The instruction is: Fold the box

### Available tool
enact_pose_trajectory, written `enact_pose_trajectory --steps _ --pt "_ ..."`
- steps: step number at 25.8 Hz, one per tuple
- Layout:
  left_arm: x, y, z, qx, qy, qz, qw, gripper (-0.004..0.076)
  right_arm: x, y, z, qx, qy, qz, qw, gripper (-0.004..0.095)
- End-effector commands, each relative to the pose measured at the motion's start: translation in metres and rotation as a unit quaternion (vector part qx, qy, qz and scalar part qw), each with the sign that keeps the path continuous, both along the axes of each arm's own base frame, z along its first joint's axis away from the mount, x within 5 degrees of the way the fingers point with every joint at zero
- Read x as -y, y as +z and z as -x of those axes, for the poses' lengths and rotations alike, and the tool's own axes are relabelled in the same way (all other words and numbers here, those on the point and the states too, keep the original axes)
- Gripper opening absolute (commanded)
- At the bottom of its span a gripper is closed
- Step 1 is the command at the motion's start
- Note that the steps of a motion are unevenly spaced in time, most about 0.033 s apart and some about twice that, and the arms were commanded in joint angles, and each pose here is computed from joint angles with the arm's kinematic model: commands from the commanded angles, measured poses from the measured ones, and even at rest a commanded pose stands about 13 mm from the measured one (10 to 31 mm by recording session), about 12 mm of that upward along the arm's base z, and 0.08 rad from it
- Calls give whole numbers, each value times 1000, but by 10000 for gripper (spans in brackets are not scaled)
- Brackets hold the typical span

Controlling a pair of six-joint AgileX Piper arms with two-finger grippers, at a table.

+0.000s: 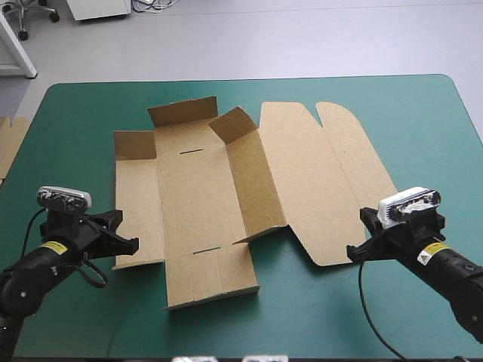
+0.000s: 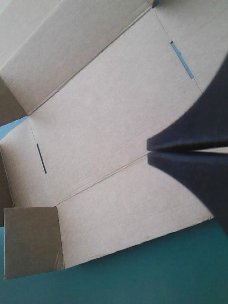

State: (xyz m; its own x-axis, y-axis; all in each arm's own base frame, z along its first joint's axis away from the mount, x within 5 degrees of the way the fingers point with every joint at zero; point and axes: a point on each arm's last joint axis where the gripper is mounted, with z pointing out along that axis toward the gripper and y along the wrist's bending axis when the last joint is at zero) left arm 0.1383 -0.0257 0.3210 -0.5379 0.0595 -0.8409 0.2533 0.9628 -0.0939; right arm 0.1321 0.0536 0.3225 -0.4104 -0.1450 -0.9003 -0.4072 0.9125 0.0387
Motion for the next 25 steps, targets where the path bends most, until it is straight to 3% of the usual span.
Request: enact_pose_trajectory --steps 1,21,25 --pt "0 13 -3 39 11 14 999 -10 1 14 -3 44 -8 -11 999 -19" --pt "0 14 -3 45 6 4 999 -10 1 14 -3 40 -11 -19 999 -19" --pt "-1 14 -4 39 28 37 998 -10 1 14 -3 40 -11 -19 999 -19"
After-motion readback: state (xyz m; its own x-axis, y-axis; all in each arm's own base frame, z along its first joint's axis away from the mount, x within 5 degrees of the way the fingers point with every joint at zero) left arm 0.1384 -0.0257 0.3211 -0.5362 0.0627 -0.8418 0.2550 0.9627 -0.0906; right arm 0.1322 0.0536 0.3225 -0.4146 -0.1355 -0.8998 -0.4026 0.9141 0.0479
